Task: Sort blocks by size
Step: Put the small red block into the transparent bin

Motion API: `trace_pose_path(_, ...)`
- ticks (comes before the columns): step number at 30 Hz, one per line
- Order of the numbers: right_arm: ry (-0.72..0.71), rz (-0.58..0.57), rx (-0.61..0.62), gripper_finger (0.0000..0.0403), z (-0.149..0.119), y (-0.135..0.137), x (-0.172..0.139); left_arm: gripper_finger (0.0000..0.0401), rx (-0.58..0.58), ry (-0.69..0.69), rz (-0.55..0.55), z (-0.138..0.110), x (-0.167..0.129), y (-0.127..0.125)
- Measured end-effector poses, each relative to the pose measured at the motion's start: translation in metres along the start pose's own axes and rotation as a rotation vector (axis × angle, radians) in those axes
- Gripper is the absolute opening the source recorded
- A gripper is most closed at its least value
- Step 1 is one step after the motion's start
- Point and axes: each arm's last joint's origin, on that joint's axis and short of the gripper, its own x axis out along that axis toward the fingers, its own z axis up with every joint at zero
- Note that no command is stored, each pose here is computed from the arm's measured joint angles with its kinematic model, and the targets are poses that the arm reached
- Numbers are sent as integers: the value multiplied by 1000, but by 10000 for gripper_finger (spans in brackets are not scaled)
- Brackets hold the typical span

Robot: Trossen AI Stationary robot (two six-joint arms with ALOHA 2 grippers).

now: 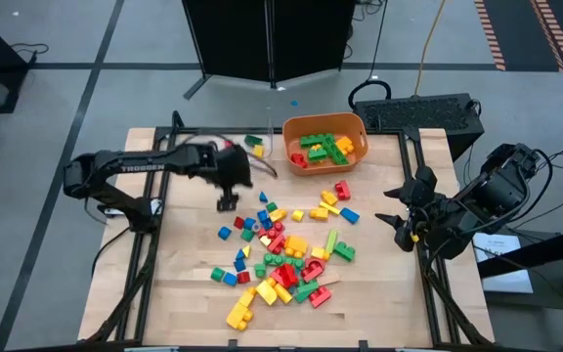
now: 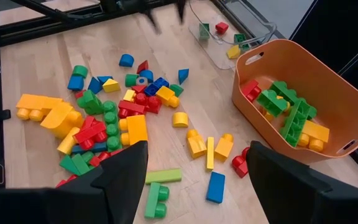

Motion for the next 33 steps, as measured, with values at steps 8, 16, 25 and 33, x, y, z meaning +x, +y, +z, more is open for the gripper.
trace_pose_path(8, 0, 1, 0, 265, 0, 0, 0, 303, 106, 84, -95, -8, 41, -35)
trace_pose_path(16, 3, 3, 2, 265, 0, 0, 0, 303, 94, 137, -150, -24, 69, -44)
trace_pose_path(25, 4, 2, 3, 265, 0, 0, 0, 303, 78, 132, -164, -32, 96, -49)
trace_pose_path(33, 4, 2, 2, 265, 0, 0, 0, 267, 73, 194, -170, -35, 116, -49)
